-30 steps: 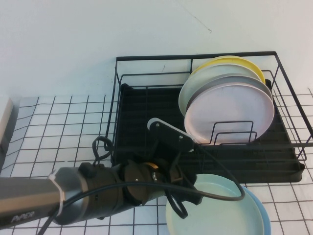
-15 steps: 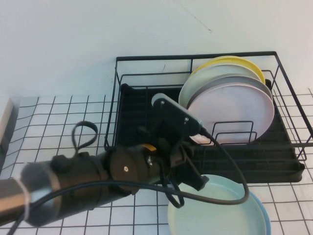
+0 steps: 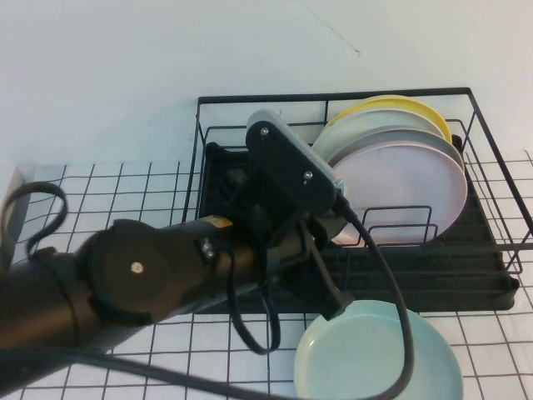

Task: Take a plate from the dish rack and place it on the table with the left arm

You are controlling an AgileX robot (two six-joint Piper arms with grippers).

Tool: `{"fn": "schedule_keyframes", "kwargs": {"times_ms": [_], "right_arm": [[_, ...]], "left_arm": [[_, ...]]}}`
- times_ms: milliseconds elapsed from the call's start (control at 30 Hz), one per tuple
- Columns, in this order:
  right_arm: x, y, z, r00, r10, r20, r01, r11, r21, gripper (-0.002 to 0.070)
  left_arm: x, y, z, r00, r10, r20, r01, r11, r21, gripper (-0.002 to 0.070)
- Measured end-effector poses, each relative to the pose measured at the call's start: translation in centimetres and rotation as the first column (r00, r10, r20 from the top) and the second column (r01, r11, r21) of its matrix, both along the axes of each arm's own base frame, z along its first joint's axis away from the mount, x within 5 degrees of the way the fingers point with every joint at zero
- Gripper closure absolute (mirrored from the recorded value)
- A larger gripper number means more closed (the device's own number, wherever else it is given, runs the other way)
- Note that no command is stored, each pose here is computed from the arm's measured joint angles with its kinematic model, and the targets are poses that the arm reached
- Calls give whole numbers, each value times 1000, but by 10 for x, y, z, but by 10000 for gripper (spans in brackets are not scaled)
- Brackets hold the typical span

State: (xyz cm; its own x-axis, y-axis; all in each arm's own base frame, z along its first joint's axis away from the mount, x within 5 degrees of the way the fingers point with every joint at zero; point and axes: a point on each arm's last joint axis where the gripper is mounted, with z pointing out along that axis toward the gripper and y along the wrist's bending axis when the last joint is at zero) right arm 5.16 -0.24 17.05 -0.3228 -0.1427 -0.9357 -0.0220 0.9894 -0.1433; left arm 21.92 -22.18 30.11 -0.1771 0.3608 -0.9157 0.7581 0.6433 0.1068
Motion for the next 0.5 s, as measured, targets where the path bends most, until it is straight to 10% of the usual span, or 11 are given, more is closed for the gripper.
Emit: {"fn": "schedule_keyframes", "kwargs": {"times_ms": [267, 500], "right_arm": [[0, 0, 0, 1000, 0, 0, 0, 1000, 0, 678], [0, 0, 0, 1000, 0, 0, 0, 1000, 0, 678]], "left_arm": [[-10, 26, 19, 992, -99, -76, 97, 995, -25, 676], [-4, 85, 36, 993, 84, -84, -80, 996, 50, 678]]}}
